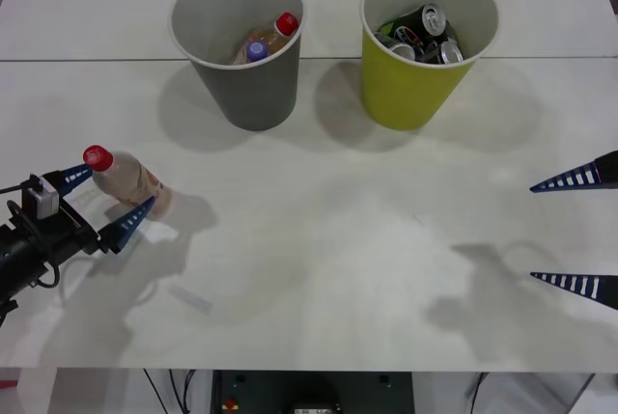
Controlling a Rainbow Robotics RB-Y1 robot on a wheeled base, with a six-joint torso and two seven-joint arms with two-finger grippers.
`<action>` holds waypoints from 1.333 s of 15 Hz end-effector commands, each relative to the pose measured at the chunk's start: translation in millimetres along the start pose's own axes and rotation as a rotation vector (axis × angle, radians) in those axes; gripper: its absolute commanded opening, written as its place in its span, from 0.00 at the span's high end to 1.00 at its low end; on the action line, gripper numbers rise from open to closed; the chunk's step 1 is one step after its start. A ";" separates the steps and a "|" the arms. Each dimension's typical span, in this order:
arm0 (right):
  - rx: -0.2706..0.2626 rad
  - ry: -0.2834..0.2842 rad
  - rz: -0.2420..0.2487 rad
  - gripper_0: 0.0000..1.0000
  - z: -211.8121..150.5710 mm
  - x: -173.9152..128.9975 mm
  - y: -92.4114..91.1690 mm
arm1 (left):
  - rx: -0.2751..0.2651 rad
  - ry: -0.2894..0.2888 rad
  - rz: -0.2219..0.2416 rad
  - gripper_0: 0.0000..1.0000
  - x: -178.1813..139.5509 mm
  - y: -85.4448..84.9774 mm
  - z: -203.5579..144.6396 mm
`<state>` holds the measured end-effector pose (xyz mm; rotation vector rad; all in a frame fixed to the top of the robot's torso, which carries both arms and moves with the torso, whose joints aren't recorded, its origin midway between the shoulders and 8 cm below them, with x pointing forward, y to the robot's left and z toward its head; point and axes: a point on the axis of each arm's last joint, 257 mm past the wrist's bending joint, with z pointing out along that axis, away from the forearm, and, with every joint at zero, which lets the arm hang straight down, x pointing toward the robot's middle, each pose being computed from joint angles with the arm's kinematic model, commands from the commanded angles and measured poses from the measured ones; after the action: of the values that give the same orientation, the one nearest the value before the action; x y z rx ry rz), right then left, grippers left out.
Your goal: Put the can into the green bin and the plastic bottle into the gray bin
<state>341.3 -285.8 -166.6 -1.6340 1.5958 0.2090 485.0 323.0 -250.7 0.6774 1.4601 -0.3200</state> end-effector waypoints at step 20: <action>0.000 0.000 0.000 0.00 0.0 0.0 0.0 | 0.017 -0.007 0.044 1.00 -9.8 -5.5 8.3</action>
<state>341.3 -285.8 -166.6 -1.6340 1.5958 0.2090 488.2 310.0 -244.6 0.7034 1.4328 -0.3136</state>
